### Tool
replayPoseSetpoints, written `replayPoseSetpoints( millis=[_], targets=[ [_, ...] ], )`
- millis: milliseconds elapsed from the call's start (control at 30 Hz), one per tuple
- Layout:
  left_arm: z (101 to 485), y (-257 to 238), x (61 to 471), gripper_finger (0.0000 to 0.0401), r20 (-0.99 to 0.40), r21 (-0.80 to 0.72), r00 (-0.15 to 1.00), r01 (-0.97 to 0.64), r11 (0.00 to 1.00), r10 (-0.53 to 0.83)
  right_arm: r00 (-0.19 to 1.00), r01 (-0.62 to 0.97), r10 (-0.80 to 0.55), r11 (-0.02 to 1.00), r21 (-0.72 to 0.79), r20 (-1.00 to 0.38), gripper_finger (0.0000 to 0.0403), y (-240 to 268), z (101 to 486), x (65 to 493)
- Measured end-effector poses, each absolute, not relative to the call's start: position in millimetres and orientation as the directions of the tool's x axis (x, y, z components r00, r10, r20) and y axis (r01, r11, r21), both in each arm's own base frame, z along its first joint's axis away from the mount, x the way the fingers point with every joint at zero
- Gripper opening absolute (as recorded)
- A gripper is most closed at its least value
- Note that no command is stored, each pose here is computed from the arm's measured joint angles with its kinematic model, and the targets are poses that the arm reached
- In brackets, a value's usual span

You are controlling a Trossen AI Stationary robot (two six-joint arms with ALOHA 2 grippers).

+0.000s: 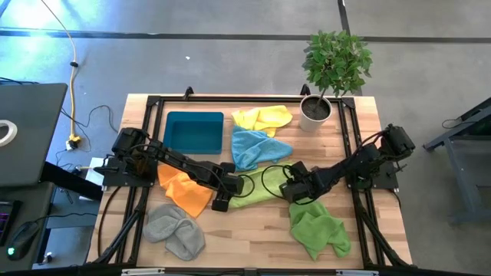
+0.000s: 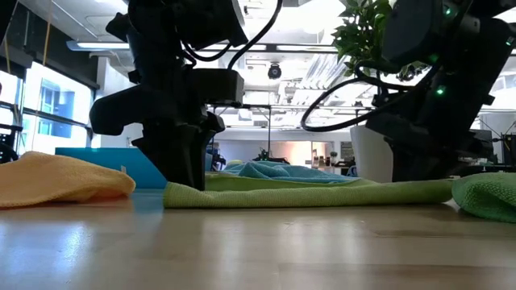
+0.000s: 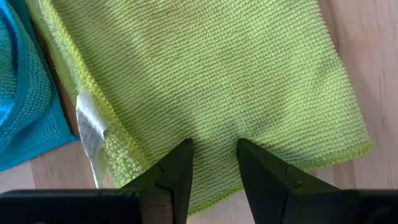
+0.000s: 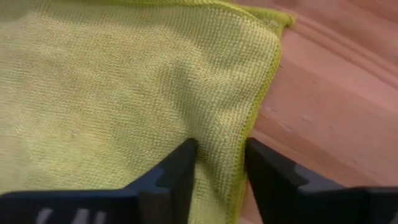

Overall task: Fold microfiber towels
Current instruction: Fold the light green microfiber cloth

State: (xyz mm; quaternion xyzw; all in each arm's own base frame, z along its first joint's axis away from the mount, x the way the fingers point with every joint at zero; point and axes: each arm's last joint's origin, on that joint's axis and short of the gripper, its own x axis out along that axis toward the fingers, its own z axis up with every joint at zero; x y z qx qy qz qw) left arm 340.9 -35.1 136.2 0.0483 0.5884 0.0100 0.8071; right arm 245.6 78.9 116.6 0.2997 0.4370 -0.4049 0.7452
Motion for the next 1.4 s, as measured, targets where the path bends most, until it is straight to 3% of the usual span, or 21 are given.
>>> replayPoseSetpoints(
  millis=[267, 433, 567, 767, 933, 1133, 1267, 1400],
  targets=[
    [142, -35, 346, 0.0117, -0.94, 0.11, 0.329, 0.031, 0.993, 0.094, 0.285, 0.857, -0.342, 0.509, 0.079, -0.895, 0.0018, 79, 117, 246],
    [153, -35, 353, 0.0117, -0.928, 0.137, 0.352, 0.009, 0.991, 0.125, 0.208, 0.841, -0.35, 0.541, -0.016, -0.913, 0.0008, 77, 116, 238],
    [164, -35, 359, 0.0117, -0.924, 0.142, 0.359, -0.002, 0.99, 0.133, 0.055, 0.825, -0.39, 0.537, -0.179, -0.919, 0.0003, 72, 116, 222],
    [173, -36, 363, 0.0117, -0.92, 0.142, 0.369, 0.008, 0.99, 0.129, -0.256, 0.801, -0.381, 0.431, -0.416, -0.888, 0.0001, 64, 121, 193],
    [172, -36, 362, 0.0117, -0.926, 0.148, 0.354, 0.025, 0.989, 0.13, -0.397, 0.769, -0.35, 0.378, -0.516, -0.849, 0.0001, 63, 133, 183],
    [172, -36, 361, 0.0117, -0.93, 0.156, 0.343, 0.049, 0.987, 0.13, -0.377, 0.776, -0.346, 0.389, -0.497, -0.859, 0.0, 70, 161, 202],
    [172, -36, 361, 0.0117, -0.931, 0.157, 0.341, 0.052, 0.986, 0.131, -0.26, 0.83, -0.314, 0.41, -0.377, -0.913, 0.0, 78, 181, 224],
    [171, -35, 357, 0.0117, -0.944, 0.166, 0.301, 0.081, 0.983, 0.134, -0.06, 0.871, -0.261, 0.457, -0.178, -0.964, 0.0, 87, 197, 250]
  ],
)
